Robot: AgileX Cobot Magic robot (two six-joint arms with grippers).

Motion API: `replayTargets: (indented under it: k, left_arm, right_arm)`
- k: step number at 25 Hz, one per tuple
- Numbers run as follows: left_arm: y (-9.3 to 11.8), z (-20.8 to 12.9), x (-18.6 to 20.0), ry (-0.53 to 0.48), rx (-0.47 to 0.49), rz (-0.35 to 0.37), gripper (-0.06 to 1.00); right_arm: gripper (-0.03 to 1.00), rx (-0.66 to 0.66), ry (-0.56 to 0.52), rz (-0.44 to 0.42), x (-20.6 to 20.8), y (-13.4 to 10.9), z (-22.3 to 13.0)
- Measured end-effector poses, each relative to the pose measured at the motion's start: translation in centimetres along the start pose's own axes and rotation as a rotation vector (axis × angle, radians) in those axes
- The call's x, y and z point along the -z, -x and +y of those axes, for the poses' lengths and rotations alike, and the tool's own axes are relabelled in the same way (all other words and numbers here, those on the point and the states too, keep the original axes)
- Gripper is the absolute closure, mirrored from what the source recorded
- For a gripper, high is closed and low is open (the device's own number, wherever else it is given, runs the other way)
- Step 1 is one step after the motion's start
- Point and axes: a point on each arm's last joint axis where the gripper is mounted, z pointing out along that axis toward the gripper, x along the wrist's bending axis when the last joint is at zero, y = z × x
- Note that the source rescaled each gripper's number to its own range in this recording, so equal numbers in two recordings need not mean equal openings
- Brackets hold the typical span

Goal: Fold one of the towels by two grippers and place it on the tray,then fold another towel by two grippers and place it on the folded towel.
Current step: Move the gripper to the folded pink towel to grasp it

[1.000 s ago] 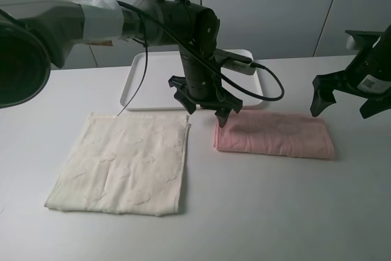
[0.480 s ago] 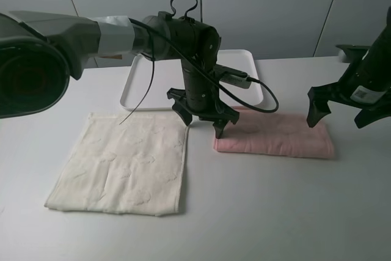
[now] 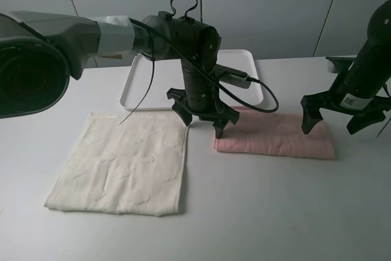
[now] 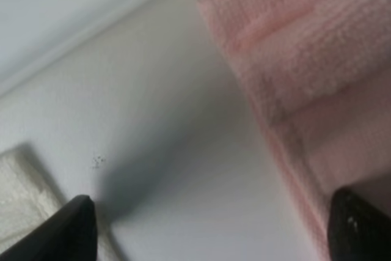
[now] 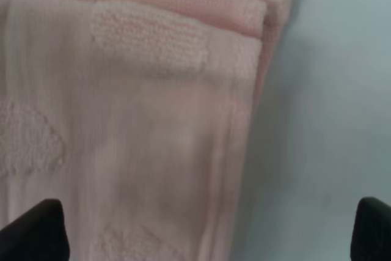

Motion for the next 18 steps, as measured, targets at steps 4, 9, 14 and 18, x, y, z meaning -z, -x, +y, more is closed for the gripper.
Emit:
replayTargets:
  k: [4,9,14,18]
  left_arm:
    - [0.0,0.0,0.0,-0.002,0.002,0.0,-0.03]
    - [0.0,-0.1,0.0,-0.008,0.002,0.002,-0.03]
    - [0.0,-0.1,0.0,-0.008,0.002,0.002,-0.03]
    - [0.0,-0.1,0.0,-0.01,0.002,0.002,-0.03]
  right_arm:
    - [-0.03,0.032,-0.028,-0.038,-0.7,0.4,0.6]
    - [-0.03,0.049,-0.04,-0.056,-1.0,0.5,0.7]
    - [-0.03,0.046,-0.064,-0.059,-1.8,0.6,0.7]
    - [-0.03,0.039,-0.086,-0.06,-2.6,0.6,0.7]
